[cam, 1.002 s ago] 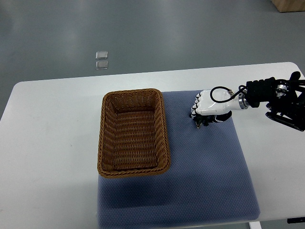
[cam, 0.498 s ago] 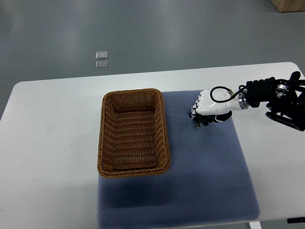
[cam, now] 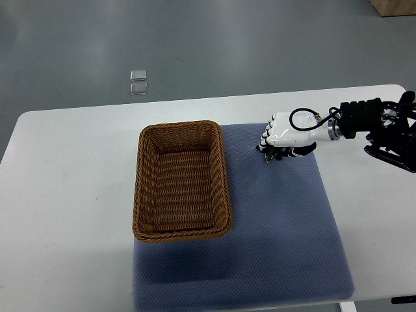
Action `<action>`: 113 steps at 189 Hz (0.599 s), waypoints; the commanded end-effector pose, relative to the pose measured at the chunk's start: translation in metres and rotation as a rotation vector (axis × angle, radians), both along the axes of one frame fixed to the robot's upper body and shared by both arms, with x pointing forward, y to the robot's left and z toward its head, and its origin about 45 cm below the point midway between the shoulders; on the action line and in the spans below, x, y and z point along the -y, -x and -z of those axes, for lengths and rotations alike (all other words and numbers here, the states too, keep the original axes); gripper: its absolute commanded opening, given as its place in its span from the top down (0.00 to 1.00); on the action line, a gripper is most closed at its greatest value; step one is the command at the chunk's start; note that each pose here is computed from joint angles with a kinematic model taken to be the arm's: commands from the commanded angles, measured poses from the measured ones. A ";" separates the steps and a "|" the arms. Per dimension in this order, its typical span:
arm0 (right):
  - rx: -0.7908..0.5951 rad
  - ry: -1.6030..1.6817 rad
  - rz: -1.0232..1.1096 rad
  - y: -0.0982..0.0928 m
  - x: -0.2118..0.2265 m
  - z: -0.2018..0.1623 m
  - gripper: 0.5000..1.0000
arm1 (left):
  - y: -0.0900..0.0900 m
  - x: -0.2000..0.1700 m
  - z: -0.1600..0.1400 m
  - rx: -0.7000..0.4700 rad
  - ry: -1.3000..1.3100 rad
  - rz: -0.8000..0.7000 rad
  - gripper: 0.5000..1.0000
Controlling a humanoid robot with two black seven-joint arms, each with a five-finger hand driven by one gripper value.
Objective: Place crocodile in brown basket with right hand
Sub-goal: 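Lift the crocodile and carry it over the wicker basket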
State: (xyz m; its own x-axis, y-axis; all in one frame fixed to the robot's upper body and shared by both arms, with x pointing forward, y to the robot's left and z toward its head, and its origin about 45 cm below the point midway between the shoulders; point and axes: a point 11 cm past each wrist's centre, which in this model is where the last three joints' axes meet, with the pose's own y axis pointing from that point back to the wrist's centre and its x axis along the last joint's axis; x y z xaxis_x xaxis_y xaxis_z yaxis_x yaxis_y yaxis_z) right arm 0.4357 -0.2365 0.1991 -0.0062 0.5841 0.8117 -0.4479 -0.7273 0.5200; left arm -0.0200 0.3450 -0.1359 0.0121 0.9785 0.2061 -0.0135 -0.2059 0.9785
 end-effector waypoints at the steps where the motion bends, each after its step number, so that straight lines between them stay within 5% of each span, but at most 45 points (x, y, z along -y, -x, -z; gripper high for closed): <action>1: 0.022 -0.006 -0.011 -0.004 -0.004 -0.009 1.00 | 0.000 0.000 0.000 0.000 0.000 0.000 0.00; 113: 0.201 -0.201 -0.168 -0.013 -0.071 -0.059 1.00 | 0.000 0.000 0.000 0.000 0.000 0.000 0.00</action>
